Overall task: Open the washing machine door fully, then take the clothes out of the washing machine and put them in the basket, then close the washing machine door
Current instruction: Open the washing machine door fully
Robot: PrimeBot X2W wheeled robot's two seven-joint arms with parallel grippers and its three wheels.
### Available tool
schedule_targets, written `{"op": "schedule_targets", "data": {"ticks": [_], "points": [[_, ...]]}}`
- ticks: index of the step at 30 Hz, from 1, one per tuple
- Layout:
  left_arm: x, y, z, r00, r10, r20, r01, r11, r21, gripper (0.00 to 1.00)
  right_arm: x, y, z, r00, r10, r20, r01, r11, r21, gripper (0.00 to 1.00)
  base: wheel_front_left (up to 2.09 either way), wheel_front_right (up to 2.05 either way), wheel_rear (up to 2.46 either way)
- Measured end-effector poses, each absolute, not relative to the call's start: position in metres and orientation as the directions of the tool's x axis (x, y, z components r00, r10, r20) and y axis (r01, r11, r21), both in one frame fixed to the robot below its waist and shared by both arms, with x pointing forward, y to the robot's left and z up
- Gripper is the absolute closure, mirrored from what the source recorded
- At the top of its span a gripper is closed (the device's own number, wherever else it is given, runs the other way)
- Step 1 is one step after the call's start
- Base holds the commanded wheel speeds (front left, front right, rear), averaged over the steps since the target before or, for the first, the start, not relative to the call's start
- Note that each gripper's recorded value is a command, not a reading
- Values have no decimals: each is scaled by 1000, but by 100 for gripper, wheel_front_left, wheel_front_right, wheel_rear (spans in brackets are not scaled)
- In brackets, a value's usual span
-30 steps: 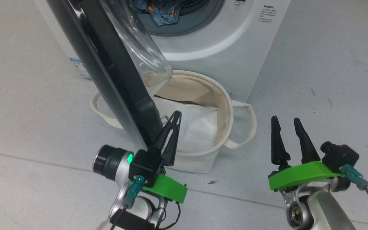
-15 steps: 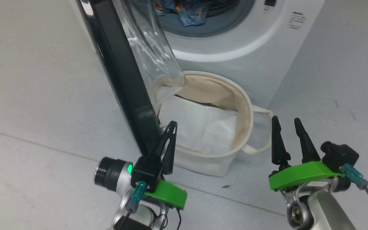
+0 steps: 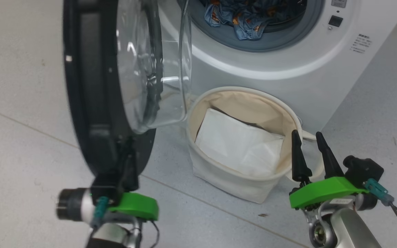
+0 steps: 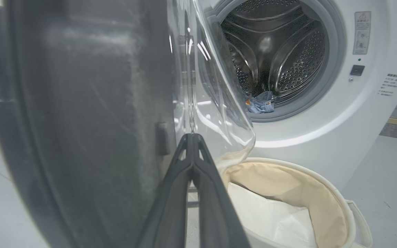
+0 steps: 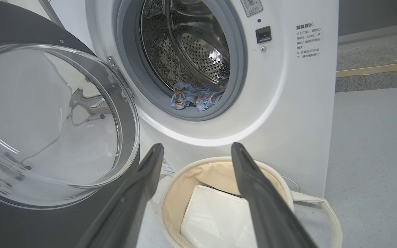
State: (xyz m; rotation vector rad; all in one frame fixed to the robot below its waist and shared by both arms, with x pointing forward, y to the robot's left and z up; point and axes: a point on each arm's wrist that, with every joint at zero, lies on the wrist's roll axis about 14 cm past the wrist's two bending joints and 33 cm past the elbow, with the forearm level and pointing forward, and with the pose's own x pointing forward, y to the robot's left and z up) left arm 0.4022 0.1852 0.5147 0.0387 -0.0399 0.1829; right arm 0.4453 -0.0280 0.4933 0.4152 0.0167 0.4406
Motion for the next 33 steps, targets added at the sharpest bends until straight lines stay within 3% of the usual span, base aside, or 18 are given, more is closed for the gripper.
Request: {"op": "schedule_targets", "data": {"ticks": [19,33], "points": [[399,342,511,863,505,21,-503,856,116,100,449,-47,469,927,374,14,-350,852,390,0,0,0,0],[421,413,486,761,648,-34,-640,758,124,100,466,-62,426,937,341,-71,-293,882,368,0,0,0,0]]}}
